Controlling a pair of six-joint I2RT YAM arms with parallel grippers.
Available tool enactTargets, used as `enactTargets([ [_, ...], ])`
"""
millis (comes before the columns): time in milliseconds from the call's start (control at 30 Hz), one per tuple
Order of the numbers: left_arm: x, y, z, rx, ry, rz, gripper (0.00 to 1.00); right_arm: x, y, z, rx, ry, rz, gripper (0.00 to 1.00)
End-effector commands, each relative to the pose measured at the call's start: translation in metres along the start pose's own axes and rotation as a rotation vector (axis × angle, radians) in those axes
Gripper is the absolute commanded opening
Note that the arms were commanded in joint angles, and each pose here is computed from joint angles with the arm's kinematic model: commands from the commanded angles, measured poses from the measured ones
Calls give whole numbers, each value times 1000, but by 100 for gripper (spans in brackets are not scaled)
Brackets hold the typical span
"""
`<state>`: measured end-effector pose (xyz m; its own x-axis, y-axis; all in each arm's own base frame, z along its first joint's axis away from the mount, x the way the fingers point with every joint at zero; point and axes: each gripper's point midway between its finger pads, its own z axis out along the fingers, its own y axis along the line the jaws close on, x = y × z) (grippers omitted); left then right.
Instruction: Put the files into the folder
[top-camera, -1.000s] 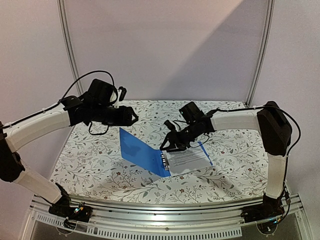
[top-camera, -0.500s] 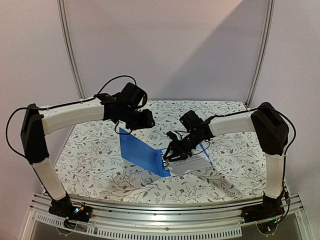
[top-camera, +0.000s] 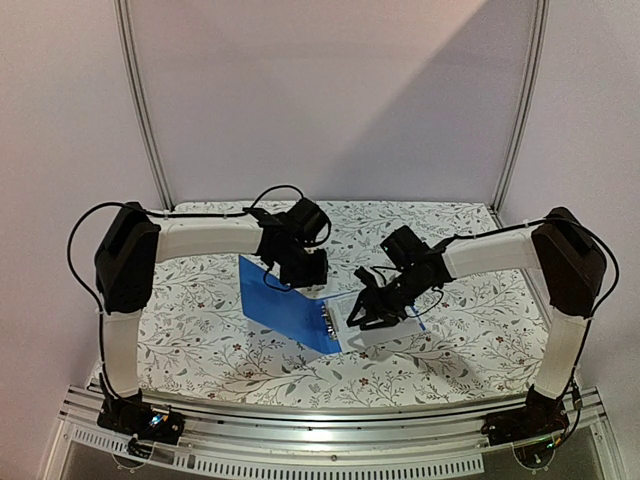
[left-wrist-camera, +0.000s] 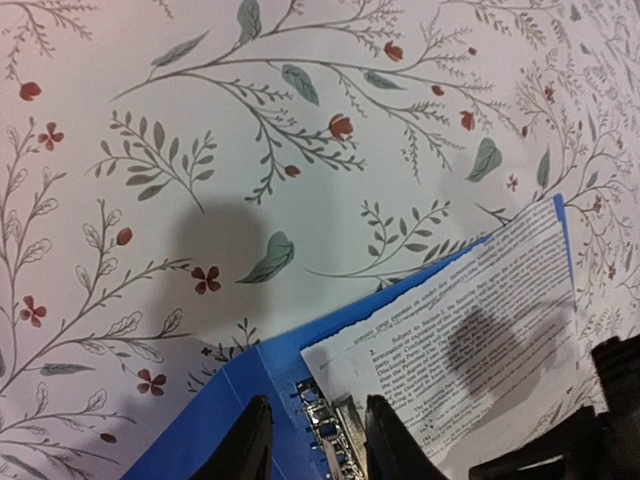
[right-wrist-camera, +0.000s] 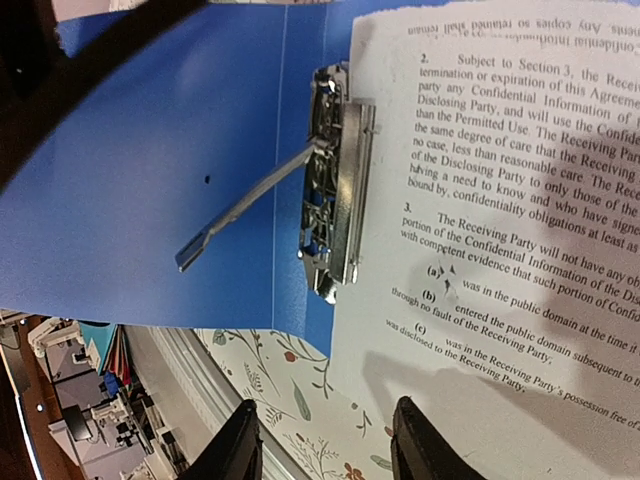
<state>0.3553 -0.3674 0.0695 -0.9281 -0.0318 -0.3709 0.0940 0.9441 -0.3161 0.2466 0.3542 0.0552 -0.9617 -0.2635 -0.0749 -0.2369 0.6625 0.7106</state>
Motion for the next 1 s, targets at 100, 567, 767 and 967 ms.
enactTargets([
  [100, 20, -13, 11, 23, 67, -24, 26, -22, 20, -6, -89, -85, -49, 43],
  [567, 28, -7, 12, 16, 71, -53, 27, -43, 38, 19, -255, -43, 68, 39],
  [767, 32, -2, 13, 3, 76, -47, 27, -44, 47, 24, -292, -35, 70, 36],
  [967, 35, -1, 13, 4, 80, -47, 27, -45, 47, 32, -311, -21, 92, 31],
])
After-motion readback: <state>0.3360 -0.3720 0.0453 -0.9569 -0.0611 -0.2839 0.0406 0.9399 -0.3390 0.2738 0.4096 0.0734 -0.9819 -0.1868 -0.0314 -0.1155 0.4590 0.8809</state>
